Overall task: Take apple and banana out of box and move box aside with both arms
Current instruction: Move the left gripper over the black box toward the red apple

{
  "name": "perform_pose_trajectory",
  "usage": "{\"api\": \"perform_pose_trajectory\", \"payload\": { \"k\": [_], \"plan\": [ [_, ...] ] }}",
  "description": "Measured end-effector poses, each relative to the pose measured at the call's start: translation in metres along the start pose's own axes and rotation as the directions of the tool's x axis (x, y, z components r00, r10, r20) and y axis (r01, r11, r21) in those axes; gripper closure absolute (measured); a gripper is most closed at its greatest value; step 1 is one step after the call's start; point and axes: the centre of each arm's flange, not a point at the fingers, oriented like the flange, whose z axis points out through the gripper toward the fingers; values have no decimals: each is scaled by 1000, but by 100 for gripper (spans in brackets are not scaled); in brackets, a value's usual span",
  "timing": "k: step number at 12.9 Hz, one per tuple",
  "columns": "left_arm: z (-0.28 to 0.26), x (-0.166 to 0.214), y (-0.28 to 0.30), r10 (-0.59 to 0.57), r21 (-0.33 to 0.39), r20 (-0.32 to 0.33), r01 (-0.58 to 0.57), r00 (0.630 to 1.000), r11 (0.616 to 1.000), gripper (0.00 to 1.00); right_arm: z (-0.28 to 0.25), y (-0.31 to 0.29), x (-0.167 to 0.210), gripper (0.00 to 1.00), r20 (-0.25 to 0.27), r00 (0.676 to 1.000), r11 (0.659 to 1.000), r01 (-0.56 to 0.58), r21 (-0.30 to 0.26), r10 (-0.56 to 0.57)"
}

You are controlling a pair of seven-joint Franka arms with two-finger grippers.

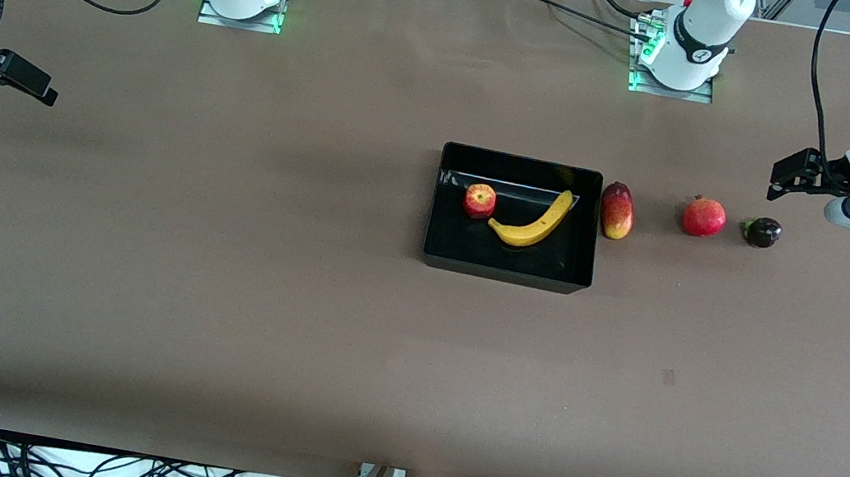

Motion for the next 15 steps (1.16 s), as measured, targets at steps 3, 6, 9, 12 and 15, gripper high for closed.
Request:
{"api": "perform_pose_trajectory", "payload": {
  "k": [3, 6, 9, 12, 15],
  "plan": [
    [-1, 1, 0, 1, 2, -11, -1, 1000, 1000, 0, 0, 0, 0, 0, -1, 1000, 1000, 0, 0, 0],
    [-1, 1, 0, 1, 3, -14, -1, 1000, 1000, 0, 0, 0, 0, 0, 0, 1000, 1000, 0, 0, 0],
    [1, 3, 0, 1, 3, -11, -1, 1000, 1000, 0, 0, 0, 0, 0, 0, 1000, 1000, 0, 0, 0],
    [8, 13, 1, 6, 4, -4, -6, 1000, 1000, 0, 0, 0, 0, 0, 0, 1000, 1000, 0, 0, 0],
    [8, 22, 9, 22, 7, -8, -22, 1000, 1000, 0, 0, 0, 0, 0, 0, 1000, 1000, 0, 0, 0]
  ]
}}
